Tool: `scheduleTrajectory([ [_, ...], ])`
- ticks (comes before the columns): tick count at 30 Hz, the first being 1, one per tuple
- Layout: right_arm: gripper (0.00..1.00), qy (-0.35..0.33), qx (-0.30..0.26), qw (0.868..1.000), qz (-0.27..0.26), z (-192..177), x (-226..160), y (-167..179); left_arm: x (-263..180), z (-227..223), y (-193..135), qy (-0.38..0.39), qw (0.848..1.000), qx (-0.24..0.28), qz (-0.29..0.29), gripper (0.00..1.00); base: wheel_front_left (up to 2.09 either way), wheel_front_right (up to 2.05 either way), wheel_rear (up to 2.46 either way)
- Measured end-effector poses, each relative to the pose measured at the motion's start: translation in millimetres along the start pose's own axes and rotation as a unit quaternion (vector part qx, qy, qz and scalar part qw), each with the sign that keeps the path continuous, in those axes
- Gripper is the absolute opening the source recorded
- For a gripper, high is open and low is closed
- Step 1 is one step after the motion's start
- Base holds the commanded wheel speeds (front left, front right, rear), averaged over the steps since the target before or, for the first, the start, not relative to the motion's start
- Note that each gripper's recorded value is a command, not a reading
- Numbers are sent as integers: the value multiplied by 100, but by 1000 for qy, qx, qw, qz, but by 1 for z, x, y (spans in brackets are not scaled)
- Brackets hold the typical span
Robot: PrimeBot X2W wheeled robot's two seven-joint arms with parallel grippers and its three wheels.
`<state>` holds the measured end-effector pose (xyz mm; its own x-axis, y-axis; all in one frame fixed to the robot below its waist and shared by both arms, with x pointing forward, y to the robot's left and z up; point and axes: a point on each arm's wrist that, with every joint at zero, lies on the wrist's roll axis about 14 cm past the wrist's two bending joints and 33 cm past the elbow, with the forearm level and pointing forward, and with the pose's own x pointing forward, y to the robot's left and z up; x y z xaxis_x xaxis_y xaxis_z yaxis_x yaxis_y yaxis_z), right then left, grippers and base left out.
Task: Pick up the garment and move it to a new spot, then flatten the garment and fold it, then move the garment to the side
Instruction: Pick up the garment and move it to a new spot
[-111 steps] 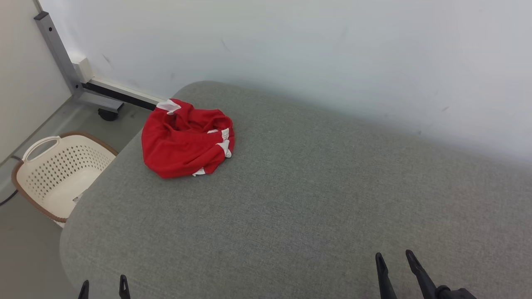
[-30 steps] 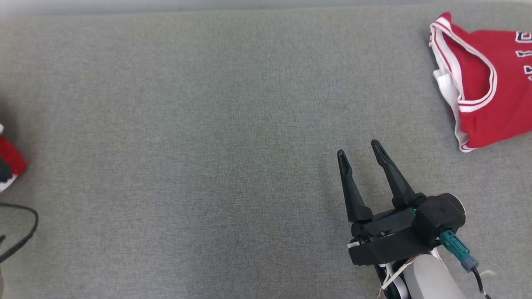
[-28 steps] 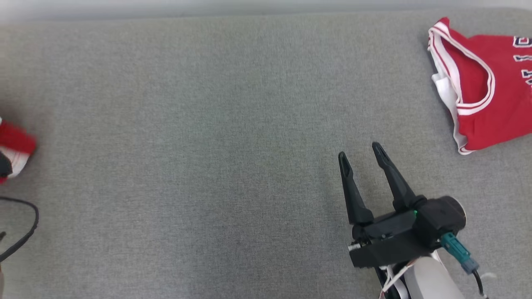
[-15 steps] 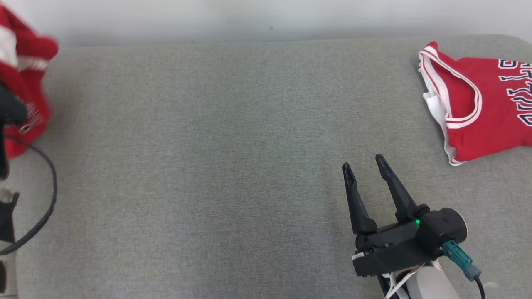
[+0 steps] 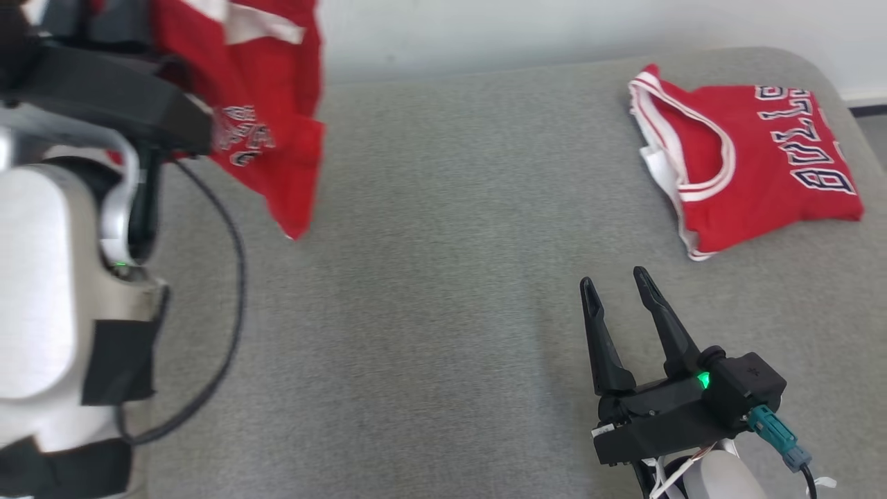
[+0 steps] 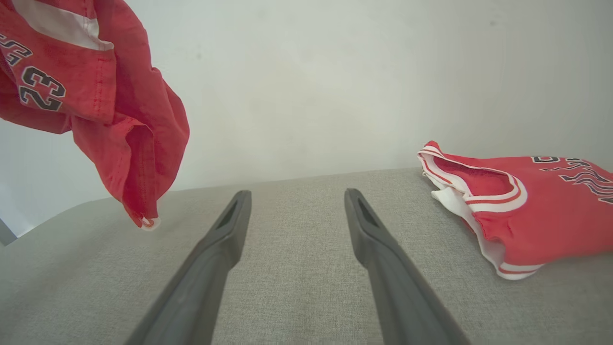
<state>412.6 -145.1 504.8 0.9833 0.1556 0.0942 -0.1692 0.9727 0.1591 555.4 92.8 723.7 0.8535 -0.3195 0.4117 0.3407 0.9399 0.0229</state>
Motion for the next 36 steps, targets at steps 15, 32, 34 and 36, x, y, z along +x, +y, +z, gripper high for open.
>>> scheduleTrajectory([
  [15, 100, 3, -5, 998, -61, 5, -33, -34, 7, 1, -142, -13, 978, -145, -149, 0, 0, 0, 0],
  [32, 100, 22, -6, 999, -27, -10, -21, -14, -152, -187, -79, 226, 946, -228, 40, 0, 0, 0, 0],
  [34, 100, 24, -6, 999, -24, -12, -19, -13, -176, -203, -76, 249, 938, -235, 59, 0, 0, 0, 0],
  [36, 100, 27, -7, 999, -21, -14, -18, -11, -194, -211, -75, 261, 932, -240, 70, 0, 0, 0, 0],
])
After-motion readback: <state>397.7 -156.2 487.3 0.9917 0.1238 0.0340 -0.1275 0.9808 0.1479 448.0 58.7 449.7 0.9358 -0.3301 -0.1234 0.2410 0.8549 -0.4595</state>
